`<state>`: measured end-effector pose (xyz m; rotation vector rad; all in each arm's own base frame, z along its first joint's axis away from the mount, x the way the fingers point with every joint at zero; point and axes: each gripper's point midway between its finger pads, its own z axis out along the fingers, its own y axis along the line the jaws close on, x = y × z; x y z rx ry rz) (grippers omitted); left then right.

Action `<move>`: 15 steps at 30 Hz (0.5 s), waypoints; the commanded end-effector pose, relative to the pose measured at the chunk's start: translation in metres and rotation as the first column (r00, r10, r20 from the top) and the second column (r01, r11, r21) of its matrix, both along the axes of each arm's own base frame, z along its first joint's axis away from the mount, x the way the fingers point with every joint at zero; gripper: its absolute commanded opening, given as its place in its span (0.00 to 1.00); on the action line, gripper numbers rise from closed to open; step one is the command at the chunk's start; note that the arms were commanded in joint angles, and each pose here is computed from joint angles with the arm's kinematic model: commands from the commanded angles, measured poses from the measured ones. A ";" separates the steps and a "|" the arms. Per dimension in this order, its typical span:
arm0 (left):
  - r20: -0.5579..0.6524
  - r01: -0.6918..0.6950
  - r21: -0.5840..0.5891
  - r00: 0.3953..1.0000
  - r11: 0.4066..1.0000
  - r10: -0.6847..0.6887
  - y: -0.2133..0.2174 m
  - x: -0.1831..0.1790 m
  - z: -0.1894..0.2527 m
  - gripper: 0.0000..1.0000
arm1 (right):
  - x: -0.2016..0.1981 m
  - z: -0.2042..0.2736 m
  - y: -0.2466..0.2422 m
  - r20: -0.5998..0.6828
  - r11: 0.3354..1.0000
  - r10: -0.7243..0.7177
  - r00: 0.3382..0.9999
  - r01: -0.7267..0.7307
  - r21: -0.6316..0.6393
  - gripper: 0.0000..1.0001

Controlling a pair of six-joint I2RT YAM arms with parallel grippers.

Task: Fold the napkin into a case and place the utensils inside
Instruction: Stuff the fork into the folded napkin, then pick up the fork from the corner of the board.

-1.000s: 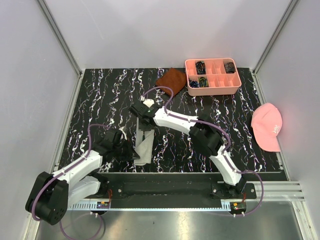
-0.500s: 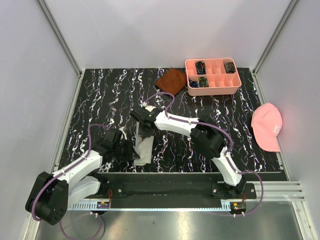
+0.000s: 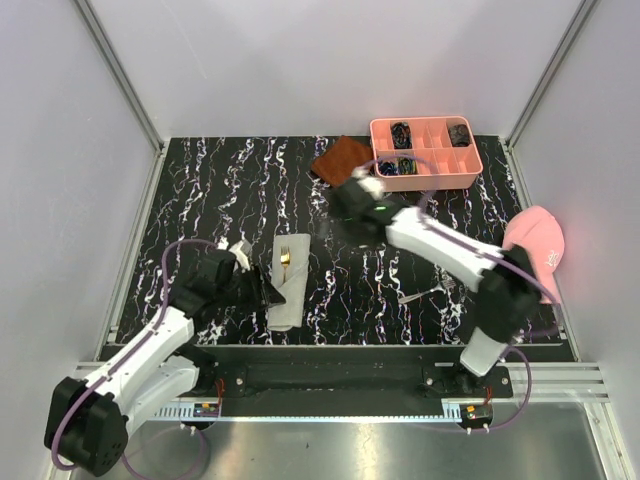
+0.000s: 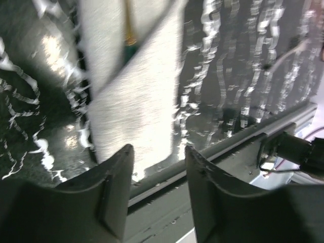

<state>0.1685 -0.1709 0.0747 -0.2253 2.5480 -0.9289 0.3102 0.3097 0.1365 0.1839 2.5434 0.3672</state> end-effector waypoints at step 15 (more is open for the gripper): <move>0.182 0.150 -0.083 0.974 0.985 -0.133 -0.030 0.020 0.078 0.50 | -0.054 -0.089 -0.256 -0.126 0.658 -0.753 0.646 0.746 -0.100 0.75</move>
